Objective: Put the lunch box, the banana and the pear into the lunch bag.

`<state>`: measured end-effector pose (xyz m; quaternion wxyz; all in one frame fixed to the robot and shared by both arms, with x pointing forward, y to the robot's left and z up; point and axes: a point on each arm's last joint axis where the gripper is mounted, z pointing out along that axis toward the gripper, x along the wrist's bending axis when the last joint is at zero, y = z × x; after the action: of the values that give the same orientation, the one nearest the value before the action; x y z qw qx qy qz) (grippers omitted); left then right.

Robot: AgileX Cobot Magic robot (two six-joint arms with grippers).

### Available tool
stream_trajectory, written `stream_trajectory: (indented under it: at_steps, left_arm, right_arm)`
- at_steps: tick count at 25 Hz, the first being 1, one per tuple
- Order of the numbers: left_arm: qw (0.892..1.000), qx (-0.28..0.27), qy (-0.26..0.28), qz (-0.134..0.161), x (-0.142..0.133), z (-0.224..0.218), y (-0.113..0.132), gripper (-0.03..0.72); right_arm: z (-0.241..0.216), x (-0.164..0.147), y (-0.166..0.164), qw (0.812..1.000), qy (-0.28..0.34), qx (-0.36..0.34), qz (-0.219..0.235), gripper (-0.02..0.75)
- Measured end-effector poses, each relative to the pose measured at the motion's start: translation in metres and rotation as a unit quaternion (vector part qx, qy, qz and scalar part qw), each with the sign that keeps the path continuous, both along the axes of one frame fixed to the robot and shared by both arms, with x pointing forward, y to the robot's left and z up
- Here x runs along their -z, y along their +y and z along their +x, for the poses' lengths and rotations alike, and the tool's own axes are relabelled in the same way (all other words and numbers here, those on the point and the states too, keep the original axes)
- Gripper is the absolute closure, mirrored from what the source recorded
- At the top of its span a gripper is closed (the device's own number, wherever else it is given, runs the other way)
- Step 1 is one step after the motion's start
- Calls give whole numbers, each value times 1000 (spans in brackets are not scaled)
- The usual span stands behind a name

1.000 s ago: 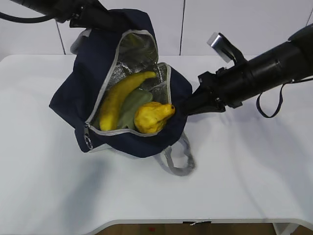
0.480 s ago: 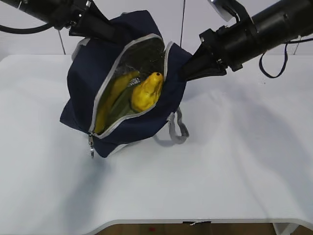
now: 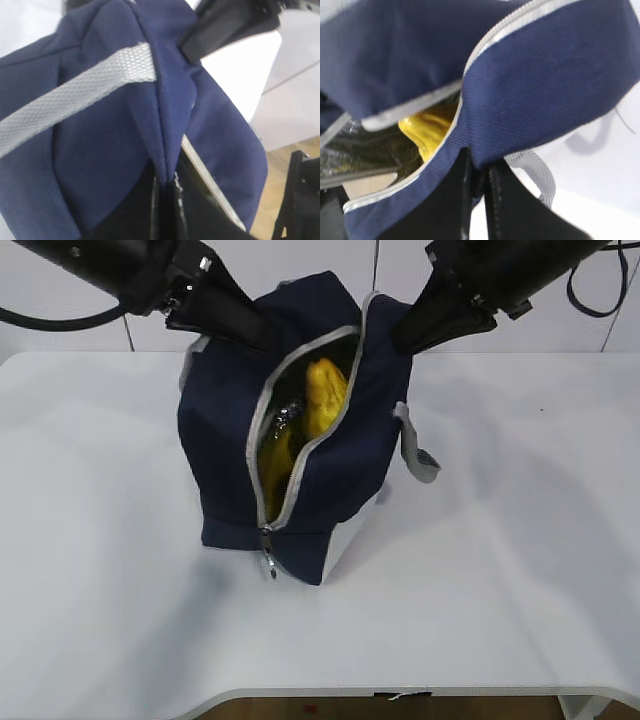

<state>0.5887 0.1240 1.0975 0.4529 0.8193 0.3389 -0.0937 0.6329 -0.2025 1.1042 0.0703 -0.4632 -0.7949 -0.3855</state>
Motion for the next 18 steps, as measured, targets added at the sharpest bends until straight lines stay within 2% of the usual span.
stream_trajectory:
  at_steps: [7,11,18]
  left_arm:
    - [999,43,-1,-1,0,-17,-31,696]
    - [999,52,-4,-11,-2,-24,-46,696]
    - [998,51,-30,-25,-17,-24,-54,696]
  right_arm:
    - [-1,-4,-4,1000,7,6,-25,705]
    - [0,-8,-6,999,0,9,-40,705]
    - [-2,-26,-12,998,-21,25,-59,705]
